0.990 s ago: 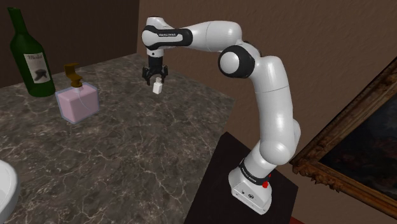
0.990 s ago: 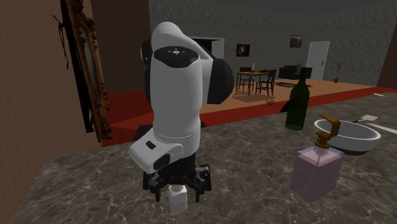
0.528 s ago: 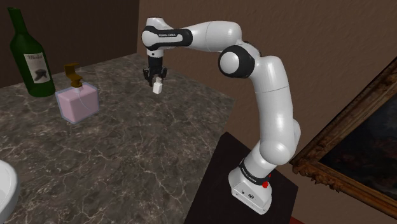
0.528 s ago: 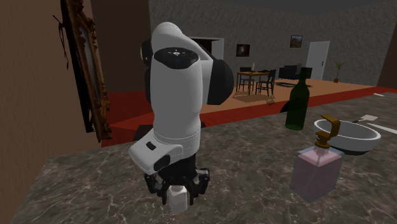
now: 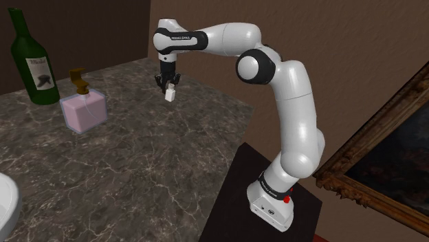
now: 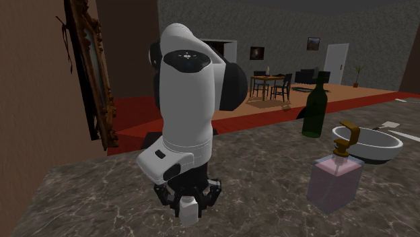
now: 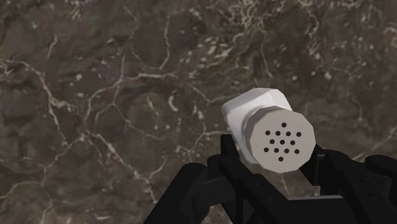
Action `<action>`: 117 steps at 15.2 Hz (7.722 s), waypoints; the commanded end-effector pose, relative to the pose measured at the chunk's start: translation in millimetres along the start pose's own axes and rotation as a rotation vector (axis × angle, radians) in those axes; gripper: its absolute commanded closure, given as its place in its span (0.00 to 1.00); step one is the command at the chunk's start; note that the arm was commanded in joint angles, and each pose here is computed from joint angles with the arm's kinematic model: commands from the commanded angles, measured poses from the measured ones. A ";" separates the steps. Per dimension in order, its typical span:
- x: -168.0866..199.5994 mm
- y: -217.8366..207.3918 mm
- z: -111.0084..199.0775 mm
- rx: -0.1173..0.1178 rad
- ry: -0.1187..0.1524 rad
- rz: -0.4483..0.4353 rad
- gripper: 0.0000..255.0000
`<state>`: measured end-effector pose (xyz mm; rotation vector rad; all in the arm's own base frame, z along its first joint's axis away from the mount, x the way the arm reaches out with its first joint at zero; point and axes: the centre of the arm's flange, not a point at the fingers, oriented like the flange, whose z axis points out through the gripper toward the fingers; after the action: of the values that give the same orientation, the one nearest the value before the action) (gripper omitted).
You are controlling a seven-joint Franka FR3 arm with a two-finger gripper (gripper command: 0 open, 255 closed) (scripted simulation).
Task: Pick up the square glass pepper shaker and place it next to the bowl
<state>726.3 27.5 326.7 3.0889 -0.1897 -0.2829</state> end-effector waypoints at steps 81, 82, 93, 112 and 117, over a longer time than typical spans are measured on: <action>-341.4 -500.4 -101.7 -0.001 -0.001 0.001 1.00; -340.4 -500.6 -96.5 -0.001 -0.001 0.001 1.00; -330.0 -503.2 -39.4 -0.001 -0.001 0.001 1.00; -318.7 -506.1 23.0 -0.001 -0.001 0.001 1.00; -318.7 -506.1 23.0 -0.001 -0.001 0.001 0.00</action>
<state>471.0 568.6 338.3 3.0880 -0.1907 -0.2840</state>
